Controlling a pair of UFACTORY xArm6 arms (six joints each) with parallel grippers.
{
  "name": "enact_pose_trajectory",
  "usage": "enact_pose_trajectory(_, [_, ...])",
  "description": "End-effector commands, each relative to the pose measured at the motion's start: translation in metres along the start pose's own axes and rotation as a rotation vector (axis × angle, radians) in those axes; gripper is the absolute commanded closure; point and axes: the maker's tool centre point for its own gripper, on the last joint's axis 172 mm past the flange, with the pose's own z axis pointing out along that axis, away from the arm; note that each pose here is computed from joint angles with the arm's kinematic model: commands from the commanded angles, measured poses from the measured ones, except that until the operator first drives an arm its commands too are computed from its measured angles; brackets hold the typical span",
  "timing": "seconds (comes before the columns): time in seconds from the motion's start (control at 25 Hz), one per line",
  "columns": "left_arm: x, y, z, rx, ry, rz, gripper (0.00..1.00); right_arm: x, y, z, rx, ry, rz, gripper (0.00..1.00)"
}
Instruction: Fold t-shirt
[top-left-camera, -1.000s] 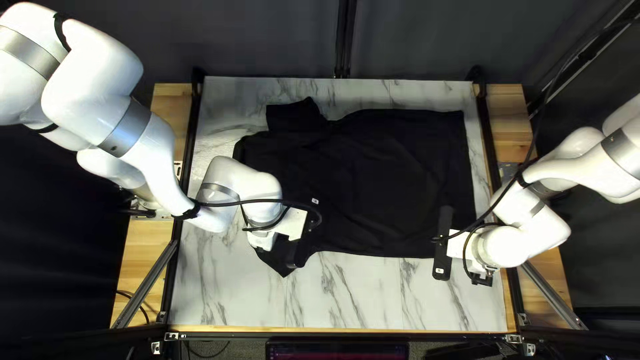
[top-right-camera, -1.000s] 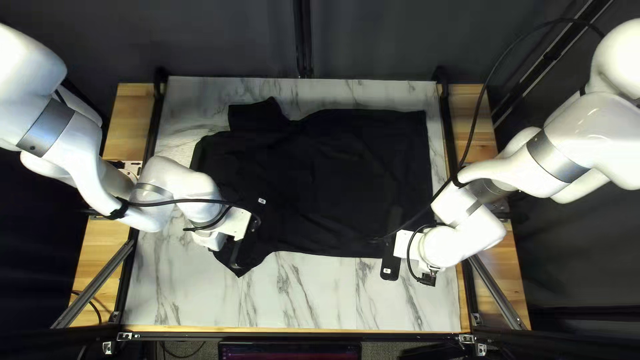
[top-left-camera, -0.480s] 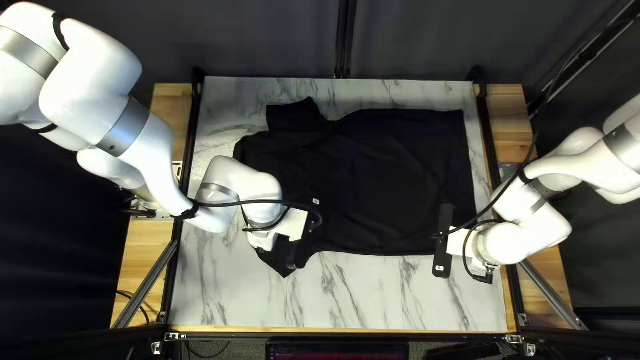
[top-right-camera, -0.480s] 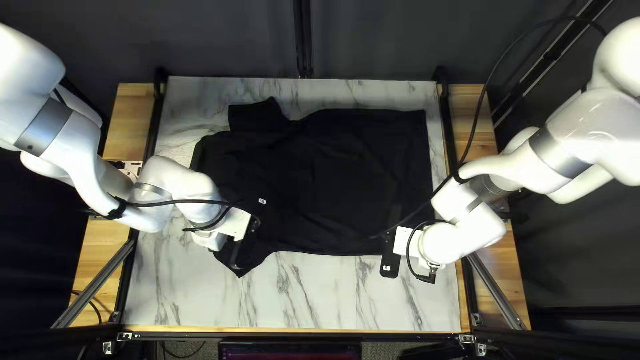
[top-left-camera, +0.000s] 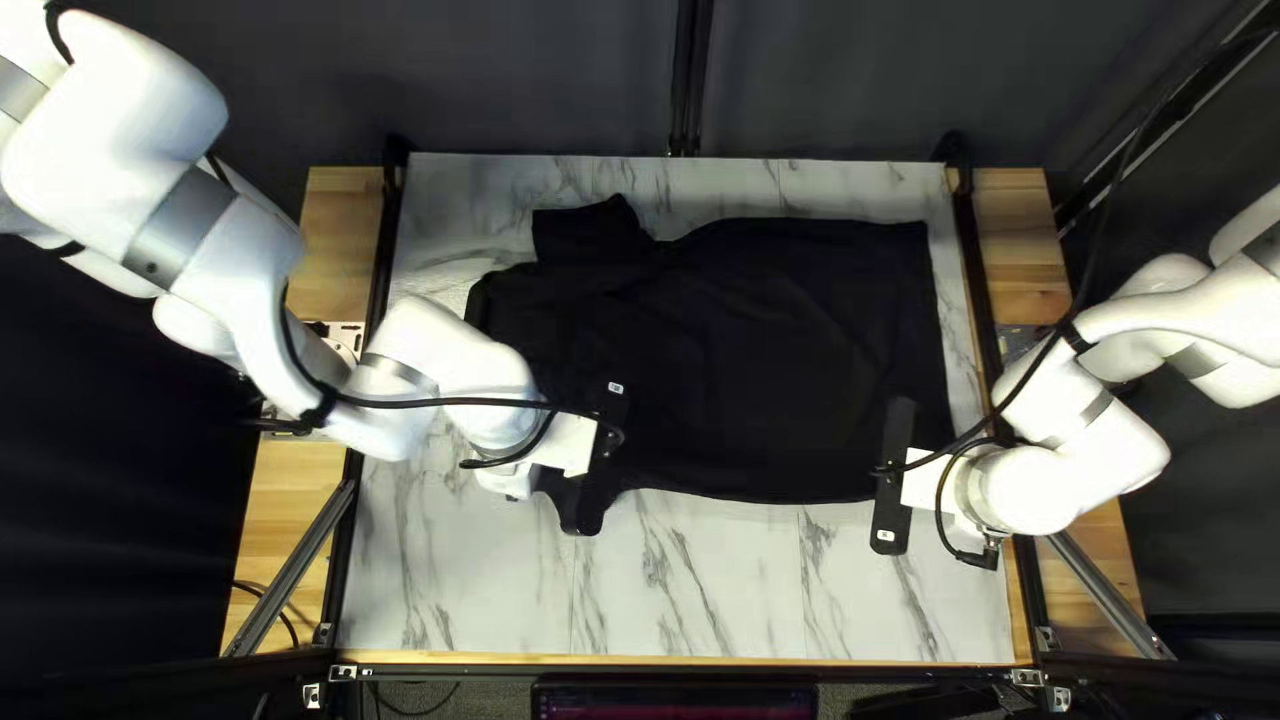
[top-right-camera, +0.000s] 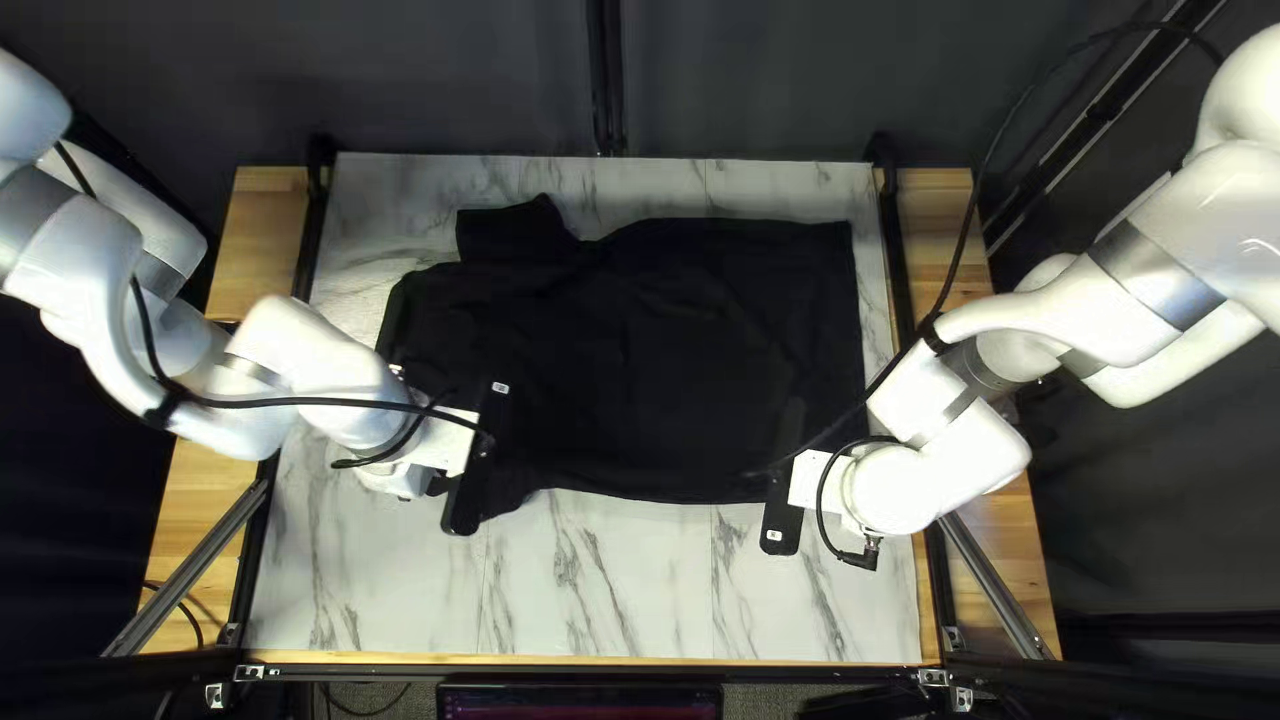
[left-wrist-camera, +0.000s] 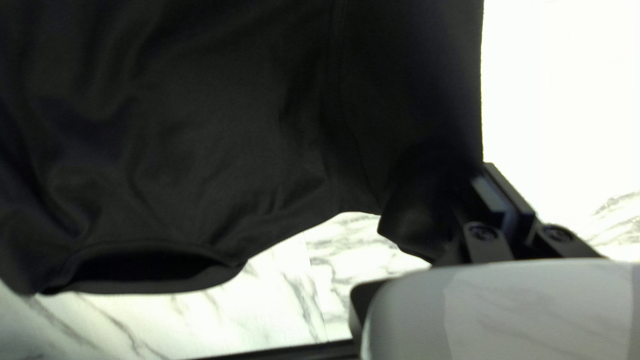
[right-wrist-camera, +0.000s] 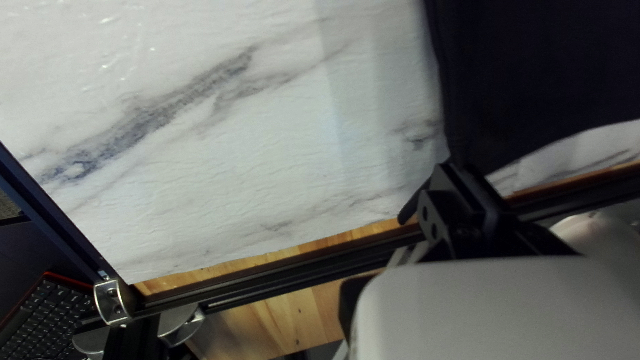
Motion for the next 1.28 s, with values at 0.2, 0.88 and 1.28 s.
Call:
enact_pose_trajectory(0.2, [-0.002,-0.005,-0.025,0.037,0.000,-0.014,1.00,-0.002,0.022,-0.018,-0.033,0.012,-0.005,1.00])
enact_pose_trajectory(0.88, [-0.007,-0.061,-0.020,0.028,-0.021,-0.067,1.00,0.006,0.102,0.007,-0.039,0.002,-0.008,1.00])
enact_pose_trajectory(1.28, [-0.012,-0.090,0.002,0.001,-0.035,-0.101,1.00,0.011,0.137,0.034,-0.024,-0.011,-0.026,1.00])
